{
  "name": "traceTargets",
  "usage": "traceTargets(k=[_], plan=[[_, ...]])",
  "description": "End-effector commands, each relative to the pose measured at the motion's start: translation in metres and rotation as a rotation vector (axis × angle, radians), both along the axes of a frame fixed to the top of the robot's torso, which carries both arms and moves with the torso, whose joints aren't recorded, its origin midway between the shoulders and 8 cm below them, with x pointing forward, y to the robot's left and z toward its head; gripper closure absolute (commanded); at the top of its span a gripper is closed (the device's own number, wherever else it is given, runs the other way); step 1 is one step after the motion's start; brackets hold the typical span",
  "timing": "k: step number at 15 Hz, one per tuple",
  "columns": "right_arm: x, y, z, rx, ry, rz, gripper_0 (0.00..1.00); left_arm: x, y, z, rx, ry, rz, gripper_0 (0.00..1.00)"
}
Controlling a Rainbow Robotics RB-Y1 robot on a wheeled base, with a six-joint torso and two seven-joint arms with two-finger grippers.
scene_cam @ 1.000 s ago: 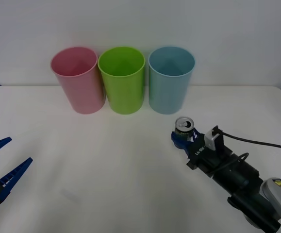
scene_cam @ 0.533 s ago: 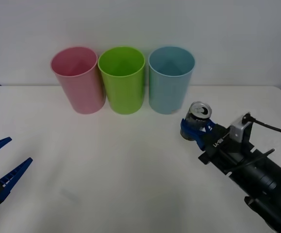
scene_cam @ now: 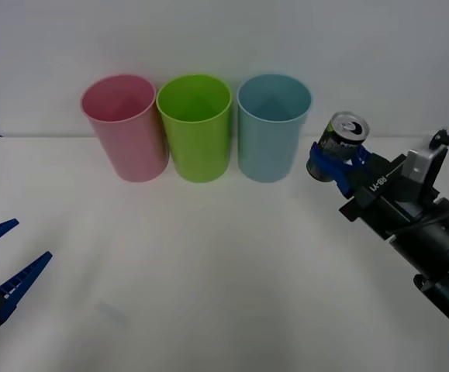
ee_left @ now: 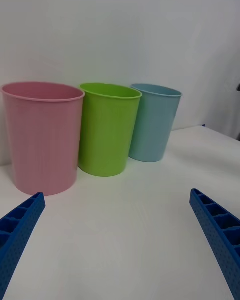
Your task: Grasp the object on the table and drop it into the matching bin: aluminum can to the light blue bin, PET bottle to the pink bin.
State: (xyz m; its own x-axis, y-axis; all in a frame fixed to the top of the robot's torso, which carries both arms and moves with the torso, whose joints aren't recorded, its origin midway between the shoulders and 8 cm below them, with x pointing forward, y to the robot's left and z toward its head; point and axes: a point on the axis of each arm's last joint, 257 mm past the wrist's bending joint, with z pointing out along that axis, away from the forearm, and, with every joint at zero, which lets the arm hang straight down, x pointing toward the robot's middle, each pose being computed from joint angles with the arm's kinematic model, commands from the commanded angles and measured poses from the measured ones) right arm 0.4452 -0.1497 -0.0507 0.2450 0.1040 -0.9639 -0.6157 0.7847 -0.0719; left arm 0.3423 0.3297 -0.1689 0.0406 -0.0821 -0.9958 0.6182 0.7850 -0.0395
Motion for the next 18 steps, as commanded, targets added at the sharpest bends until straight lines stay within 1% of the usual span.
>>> traceTargets(k=[1, 3, 4, 5, 6, 8, 10, 11, 14, 18], plan=[[0.022, -0.002, 0.014, -0.002, -0.018, 0.001, 1.0, 0.0, 0.0, 0.0, 0.0, 0.0, 0.0, 0.0], [0.043, 0.0, 0.022, -0.011, -0.029, 0.0, 1.0, 0.0, 0.0, 0.0, 0.0, 0.0, 0.0, 0.0], [0.054, 0.002, 0.024, -0.009, -0.021, 0.003, 1.0, 0.0, 0.0, 0.0, 0.0, 0.0, 0.0, 0.0], [0.067, 0.006, 0.026, 0.001, -0.001, 0.011, 1.0, 0.0, 0.0, 0.0, 0.0, 0.0, 0.0, 0.0], [0.077, 0.008, 0.029, 0.004, 0.003, 0.008, 1.0, 0.0, 0.0, 0.0, 0.0, 0.0, 0.0, 0.0], [0.104, 0.012, 0.031, 0.013, 0.019, -0.011, 1.0, 0.0, 0.0, 0.0, 0.0, 0.0, 0.0, 0.0], [0.128, 0.018, 0.032, 0.007, 0.024, -0.029, 1.0, 0.0, 0.0, 0.0, 0.0, 0.0, 0.0, 0.0], [0.145, 0.022, 0.031, 0.006, 0.034, -0.04, 1.0, 0.0, 0.0, 0.0, 0.0, 0.0, 0.0, 0.0], [0.181, 0.031, 0.029, 0.003, 0.059, -0.074, 1.0, 0.0, 0.0, 0.0, 0.0, 0.0, 0.0, 0.0], [0.219, 0.045, 0.03, 0.009, 0.096, -0.111, 1.0, 0.0, 0.0, 0.0, 0.0, 0.0, 0.0, 0.0]])
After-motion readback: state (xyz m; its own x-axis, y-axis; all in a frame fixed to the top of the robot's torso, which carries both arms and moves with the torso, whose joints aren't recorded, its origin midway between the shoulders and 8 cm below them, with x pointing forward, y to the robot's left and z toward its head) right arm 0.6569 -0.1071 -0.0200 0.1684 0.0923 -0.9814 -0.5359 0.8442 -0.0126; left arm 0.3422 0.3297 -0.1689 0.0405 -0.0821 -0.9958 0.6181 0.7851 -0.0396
